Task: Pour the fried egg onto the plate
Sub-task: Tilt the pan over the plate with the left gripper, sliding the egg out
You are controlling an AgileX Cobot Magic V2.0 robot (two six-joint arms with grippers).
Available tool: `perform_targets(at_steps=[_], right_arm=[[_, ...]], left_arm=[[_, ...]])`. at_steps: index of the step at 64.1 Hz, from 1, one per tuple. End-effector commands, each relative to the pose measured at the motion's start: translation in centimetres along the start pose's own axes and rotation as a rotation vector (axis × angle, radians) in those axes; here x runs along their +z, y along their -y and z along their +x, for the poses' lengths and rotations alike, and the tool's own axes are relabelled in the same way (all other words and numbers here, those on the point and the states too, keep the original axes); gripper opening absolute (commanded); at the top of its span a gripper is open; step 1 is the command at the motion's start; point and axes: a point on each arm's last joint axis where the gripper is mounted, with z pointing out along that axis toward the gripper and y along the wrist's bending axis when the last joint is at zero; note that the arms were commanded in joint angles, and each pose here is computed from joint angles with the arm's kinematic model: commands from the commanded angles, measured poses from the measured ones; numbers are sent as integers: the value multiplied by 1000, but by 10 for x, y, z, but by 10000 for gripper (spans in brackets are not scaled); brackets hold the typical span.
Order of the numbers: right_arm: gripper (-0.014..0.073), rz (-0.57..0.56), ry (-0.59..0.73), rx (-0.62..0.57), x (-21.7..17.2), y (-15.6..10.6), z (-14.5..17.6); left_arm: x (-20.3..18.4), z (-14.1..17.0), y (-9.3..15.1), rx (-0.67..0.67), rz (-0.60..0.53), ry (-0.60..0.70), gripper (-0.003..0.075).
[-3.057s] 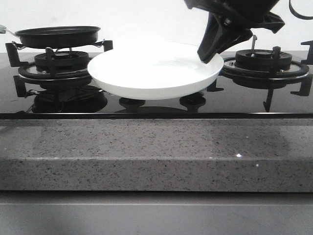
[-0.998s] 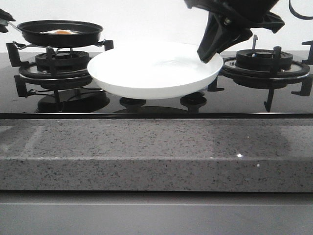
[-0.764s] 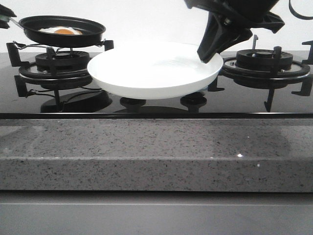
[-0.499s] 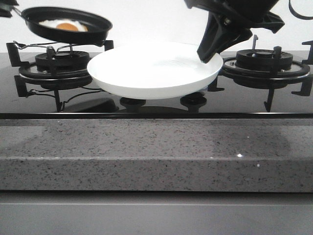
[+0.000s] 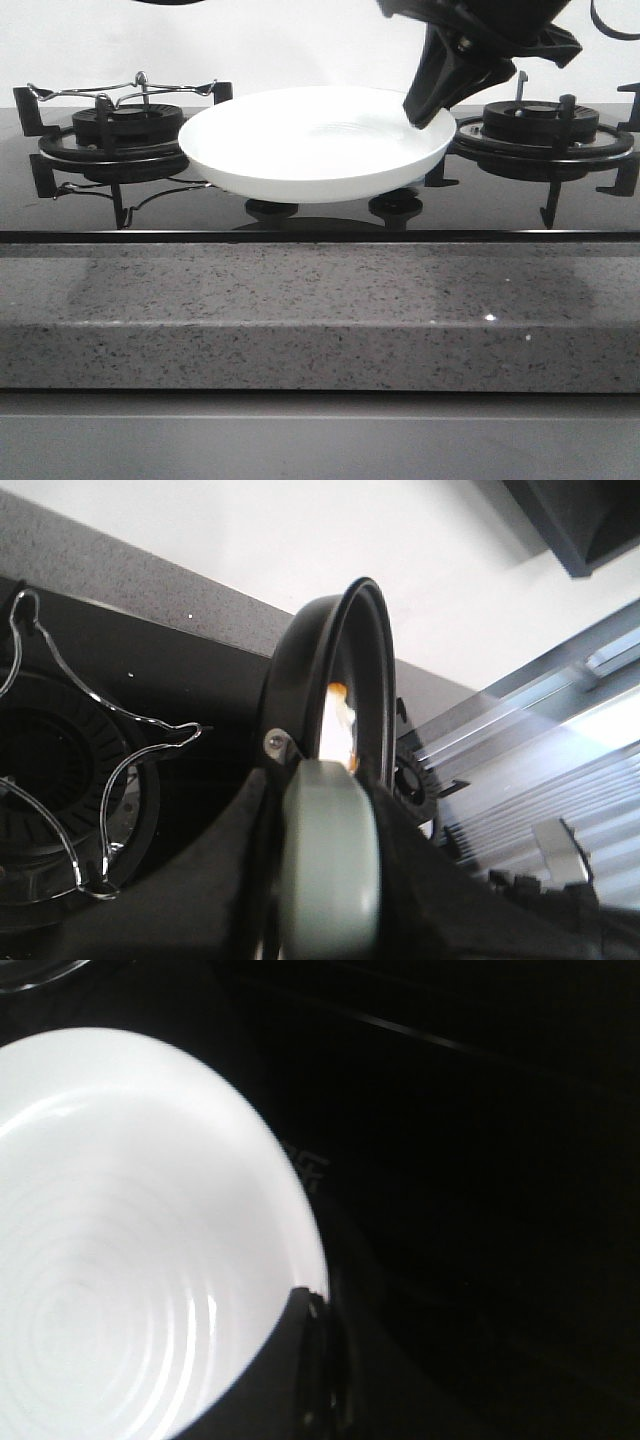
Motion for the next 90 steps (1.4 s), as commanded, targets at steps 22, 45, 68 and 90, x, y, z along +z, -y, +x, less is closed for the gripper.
perform_targets(at_steps=[22, 45, 68, 90], right_arm=[[-68, -5, 118, -13, -23, -6, -15], [-68, -5, 118, -13, -23, -6, -15], [-68, -5, 118, -13, -23, -6, -15], [-68, -5, 118, -13, -23, -6, -15]], left_arm=[[14, 18, 98, 312, 9, 65, -20], [30, 38, 141, 594, -42, 115, -20], [32, 50, 169, 897, -84, 175, -20], [36, 57, 178, 1030, -92, 178, -20]])
